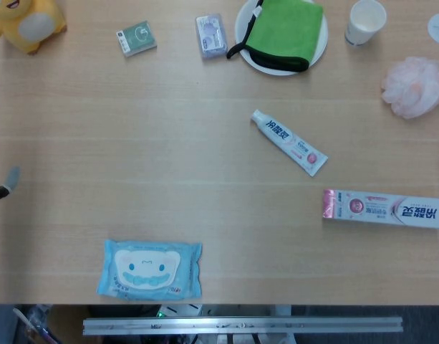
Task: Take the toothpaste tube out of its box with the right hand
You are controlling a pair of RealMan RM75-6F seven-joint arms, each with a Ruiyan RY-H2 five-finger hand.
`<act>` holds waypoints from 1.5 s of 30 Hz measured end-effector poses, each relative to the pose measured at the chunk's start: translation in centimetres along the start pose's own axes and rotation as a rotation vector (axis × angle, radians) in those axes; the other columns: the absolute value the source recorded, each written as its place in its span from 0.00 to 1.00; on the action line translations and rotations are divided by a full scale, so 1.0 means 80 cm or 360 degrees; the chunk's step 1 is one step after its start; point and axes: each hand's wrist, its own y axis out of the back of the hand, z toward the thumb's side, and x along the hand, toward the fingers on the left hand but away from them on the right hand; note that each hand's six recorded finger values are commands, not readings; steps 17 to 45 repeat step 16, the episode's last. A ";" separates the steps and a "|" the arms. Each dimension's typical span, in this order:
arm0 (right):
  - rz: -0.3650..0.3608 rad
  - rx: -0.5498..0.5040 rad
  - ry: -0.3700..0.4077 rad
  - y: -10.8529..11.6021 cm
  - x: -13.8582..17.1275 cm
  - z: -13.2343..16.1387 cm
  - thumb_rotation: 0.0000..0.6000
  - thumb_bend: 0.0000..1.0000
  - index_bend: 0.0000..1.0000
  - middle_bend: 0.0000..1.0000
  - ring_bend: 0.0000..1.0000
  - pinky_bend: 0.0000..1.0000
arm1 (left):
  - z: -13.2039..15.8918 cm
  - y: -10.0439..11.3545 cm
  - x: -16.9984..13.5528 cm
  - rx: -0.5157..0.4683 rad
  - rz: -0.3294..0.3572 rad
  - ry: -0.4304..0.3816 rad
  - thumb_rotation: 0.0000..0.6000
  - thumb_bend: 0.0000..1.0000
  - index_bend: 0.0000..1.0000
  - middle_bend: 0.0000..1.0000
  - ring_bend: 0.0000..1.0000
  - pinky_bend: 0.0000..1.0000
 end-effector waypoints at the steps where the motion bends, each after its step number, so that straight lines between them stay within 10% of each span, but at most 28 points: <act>1: -0.0003 -0.0001 -0.0016 0.000 0.004 -0.004 1.00 0.00 0.21 0.16 0.02 0.27 | 0.001 0.001 0.000 0.0003 -0.0007 -0.0002 0.88 0.25 0.07 0.00 0.09 0.27; 45: -0.0064 -0.0038 -0.0091 0.012 0.021 -0.021 1.00 0.00 0.21 0.16 0.02 0.27 | 0.008 0.001 0.002 0.0022 -0.0047 -0.0026 0.87 0.25 0.07 0.00 0.09 0.27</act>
